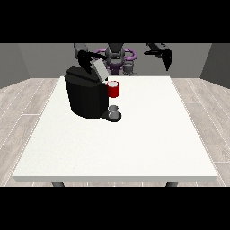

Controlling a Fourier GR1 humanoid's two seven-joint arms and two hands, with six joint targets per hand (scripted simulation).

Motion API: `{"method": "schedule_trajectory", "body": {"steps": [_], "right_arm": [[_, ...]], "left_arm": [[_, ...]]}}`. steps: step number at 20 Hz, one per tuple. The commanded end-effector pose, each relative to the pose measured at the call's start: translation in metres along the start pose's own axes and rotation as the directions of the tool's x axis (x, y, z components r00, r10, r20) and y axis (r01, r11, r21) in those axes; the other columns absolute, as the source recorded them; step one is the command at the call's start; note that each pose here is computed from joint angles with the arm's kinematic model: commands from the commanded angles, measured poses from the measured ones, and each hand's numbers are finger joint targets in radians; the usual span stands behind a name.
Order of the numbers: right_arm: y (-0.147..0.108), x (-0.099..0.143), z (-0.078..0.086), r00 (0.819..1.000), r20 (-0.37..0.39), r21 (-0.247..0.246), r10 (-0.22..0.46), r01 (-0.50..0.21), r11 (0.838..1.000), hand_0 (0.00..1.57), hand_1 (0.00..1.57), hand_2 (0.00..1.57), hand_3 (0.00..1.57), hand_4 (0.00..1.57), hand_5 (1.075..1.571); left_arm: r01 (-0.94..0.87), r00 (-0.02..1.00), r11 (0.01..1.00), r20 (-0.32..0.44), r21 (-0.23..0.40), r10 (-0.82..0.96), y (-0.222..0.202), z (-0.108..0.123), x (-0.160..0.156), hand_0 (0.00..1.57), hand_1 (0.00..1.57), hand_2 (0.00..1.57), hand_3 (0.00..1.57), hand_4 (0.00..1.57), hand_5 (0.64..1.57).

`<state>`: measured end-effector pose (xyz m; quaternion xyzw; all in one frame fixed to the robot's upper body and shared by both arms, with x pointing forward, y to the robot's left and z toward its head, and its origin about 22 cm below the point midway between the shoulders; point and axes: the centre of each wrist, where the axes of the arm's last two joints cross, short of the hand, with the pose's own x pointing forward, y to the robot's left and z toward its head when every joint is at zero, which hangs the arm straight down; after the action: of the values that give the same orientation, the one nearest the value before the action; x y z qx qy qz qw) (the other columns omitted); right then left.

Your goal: Insert the coffee pod into the coffee machine and close the lid

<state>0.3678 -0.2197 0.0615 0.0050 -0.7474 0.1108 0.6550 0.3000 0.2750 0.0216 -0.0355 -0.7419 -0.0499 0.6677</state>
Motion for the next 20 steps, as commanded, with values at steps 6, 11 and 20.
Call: {"method": "schedule_trajectory", "body": {"steps": [6,11,20], "right_arm": [[0.014,0.009,-0.025,0.999,0.033,-0.018,0.028,-0.028,0.999,0.0,0.0,0.0,0.0,0.0,1.571],[-0.007,0.015,-0.03,0.997,0.065,0.015,0.028,-0.029,0.999,0.0,0.0,0.0,0.0,0.0,1.571],[0.032,0.036,-0.043,0.996,0.059,0.091,0.067,-0.072,0.993,0.0,0.0,0.0,0.0,0.21,1.571]], "left_arm": [[0.027,0.998,0.999,0.053,-0.025,-0.025,-0.016,-0.018,0.022,0.0,0.0,0.0,0.0,0.0,1.571],[0.031,0.999,0.999,0.037,-0.021,-0.03,-0.006,-0.002,0.006,0.0,0.0,0.0,0.0,0.0,1.571],[0.056,0.998,0.997,0.007,0.049,-0.057,0.017,0.007,-0.01,0.0,0.0,0.0,0.0,0.17,1.571]]}}
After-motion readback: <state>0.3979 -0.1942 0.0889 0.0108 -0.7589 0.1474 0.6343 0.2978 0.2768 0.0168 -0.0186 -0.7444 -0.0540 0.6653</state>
